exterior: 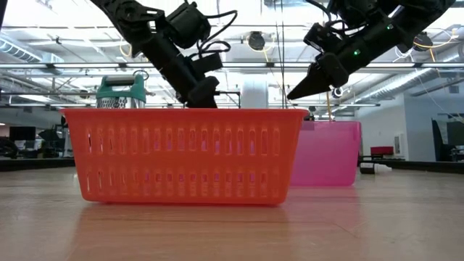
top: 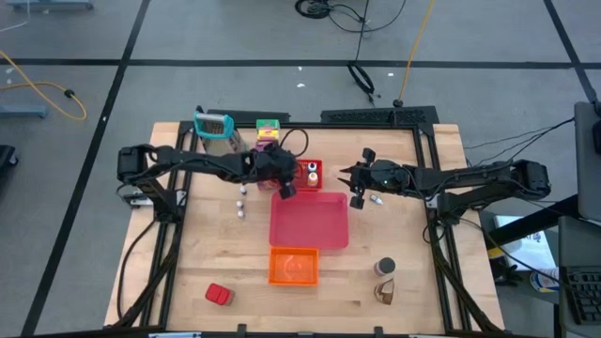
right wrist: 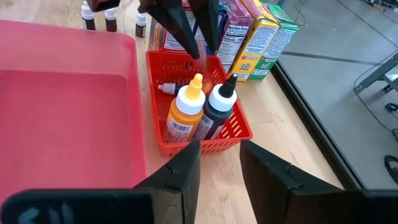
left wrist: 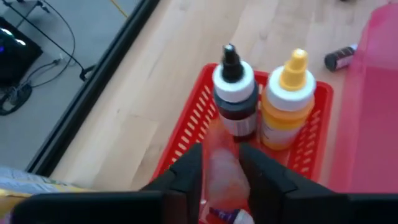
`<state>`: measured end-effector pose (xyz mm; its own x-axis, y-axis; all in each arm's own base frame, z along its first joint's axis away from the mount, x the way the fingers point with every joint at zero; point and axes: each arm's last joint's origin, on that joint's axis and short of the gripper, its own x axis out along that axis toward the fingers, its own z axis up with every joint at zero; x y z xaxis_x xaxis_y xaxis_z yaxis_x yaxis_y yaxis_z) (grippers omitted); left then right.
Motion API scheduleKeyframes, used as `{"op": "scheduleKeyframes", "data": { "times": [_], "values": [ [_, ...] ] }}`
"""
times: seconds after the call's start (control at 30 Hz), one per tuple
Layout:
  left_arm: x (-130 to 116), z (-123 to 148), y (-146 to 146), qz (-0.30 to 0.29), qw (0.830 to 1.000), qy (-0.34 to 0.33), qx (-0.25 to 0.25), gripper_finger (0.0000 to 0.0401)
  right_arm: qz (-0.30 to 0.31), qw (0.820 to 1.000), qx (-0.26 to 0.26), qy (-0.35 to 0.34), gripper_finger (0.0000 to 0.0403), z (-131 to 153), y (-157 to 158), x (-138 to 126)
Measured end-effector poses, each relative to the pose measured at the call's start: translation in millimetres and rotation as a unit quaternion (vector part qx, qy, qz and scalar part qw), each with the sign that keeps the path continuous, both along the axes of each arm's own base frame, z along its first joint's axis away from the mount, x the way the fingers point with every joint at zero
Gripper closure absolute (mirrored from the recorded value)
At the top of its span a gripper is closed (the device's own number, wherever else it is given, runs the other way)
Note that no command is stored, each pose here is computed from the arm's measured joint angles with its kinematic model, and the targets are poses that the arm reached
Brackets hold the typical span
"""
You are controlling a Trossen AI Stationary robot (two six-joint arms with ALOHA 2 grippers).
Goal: Pick & Place Kitchen Items
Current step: Put the transparent food coloring bottle into the red bin, then put the green food coloring bottle into the red bin
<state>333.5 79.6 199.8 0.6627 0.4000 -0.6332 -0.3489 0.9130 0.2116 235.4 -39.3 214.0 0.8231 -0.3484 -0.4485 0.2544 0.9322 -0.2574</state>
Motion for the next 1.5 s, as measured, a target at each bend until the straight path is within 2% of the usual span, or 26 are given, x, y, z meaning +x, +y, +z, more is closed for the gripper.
{"op": "scheduleKeyframes", "data": {
  "times": [0.27, 0.43, 0.6, 0.7, 0.87, 1.1, 1.3, 1.5],
  "values": [
    [-0.1, -0.1, -0.3, 0.005, 1.000, -0.002, -0.004, 0.0230, -0.001, 1.000, 0.003, 0.006, 0.0300, -1.2, 0.1, -0.6],
    [-0.1, -0.1, -0.2, 0.012, 1.000, -0.005, -0.007, 0.0223, -0.011, 0.999, 0.018, 0.036, 0.0300, -7.0, 0.3, -4.1],
    [-0.2, -0.1, -0.2, 0.012, 1.000, -0.004, -0.007, 0.0222, -0.062, 0.994, 0.034, 0.079, 0.0301, -14.8, -0.7, -11.7],
    [-0.2, -0.1, -0.2, 0.015, 1.000, -0.007, -0.011, 0.0222, -0.083, 0.989, 0.062, 0.106, 0.0302, -19.2, 0.2, -18.7],
    [-0.2, -0.1, -0.2, 0.016, 1.000, -0.007, -0.011, 0.0222, -0.121, 0.976, 0.108, 0.146, 0.0303, -24.9, 2.4, -30.6],
    [-0.1, -0.1, -0.4, 0.016, 1.000, -0.007, -0.011, 0.0222, -0.176, 0.947, 0.165, 0.211, 0.0303, -31.7, 5.6, -50.8],
    [-0.1, -0.1, -0.4, 0.016, 1.000, -0.008, -0.011, 0.0222, -0.163, 0.927, 0.247, 0.230, 0.0303, -35.1, 10.4, -54.6],
    [-0.1, -0.1, -0.4, 0.017, 1.000, -0.008, -0.013, 0.0222, -0.171, 0.917, 0.263, 0.246, 0.0303, -47.8, 12.4, -61.8]
  ]
}}
